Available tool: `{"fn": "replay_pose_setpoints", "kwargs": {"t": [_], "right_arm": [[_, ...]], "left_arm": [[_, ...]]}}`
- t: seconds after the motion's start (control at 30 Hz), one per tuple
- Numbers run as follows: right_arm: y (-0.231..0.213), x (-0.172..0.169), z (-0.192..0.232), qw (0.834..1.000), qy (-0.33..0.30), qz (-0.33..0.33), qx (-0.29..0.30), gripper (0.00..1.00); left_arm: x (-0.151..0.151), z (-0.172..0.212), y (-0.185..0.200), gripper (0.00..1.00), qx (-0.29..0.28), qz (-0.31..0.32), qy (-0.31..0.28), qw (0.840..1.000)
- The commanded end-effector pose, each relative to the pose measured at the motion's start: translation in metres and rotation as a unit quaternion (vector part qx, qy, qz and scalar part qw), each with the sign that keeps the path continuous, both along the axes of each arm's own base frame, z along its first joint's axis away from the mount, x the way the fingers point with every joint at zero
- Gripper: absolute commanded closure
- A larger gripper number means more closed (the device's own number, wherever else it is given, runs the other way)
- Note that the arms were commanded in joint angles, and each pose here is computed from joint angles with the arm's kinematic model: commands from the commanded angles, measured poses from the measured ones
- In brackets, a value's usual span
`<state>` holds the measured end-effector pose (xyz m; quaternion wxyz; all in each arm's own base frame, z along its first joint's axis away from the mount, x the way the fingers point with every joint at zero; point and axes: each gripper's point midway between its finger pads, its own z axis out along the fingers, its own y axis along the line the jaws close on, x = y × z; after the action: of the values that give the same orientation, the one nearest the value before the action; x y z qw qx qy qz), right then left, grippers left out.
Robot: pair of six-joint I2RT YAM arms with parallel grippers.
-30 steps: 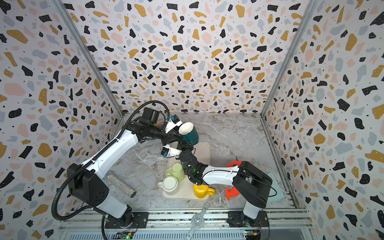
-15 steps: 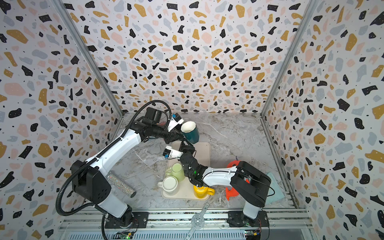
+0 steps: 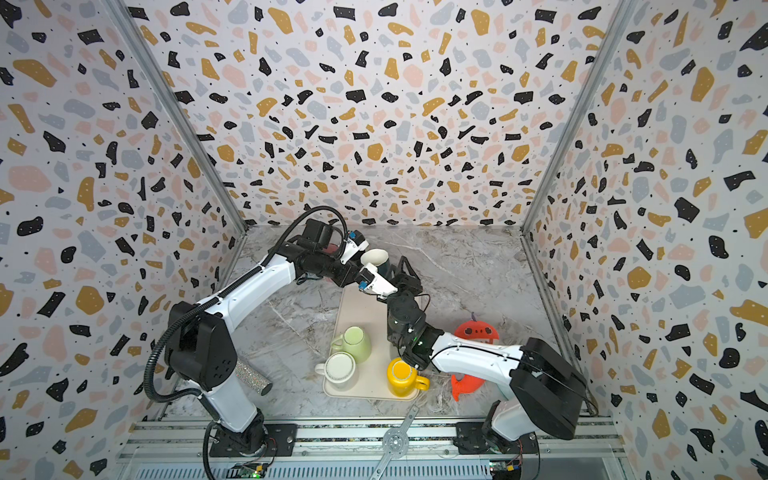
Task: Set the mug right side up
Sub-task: 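Close the left gripper on the mug while the right gripper opens and draws back, then carry the dark green mug with the left gripper beside the black mug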
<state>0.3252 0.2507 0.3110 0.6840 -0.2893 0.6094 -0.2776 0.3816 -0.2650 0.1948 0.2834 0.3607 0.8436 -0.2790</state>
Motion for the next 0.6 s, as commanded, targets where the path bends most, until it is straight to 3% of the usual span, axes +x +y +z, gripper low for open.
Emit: {"fn": "replay_pose_setpoints", "kwargs": {"t": [0.0,0.23,0.57], "right_arm": [[-0.023,-0.004,0.009,0.997,0.014,-0.012,0.072,0.52],[-0.045,-0.005,0.012,0.991,0.027,-0.012,0.13,0.5],[-0.055,-0.004,0.003,0.99,0.038,-0.025,0.134,0.49]], "left_arm": [[0.03,0.056,-0.017,1.0,-0.071,0.023,-0.086,0.993],[0.054,0.038,-0.032,1.0,-0.063,0.089,-0.085,0.99],[0.075,0.014,-0.055,1.0,-0.033,0.142,-0.088,0.985]]}}
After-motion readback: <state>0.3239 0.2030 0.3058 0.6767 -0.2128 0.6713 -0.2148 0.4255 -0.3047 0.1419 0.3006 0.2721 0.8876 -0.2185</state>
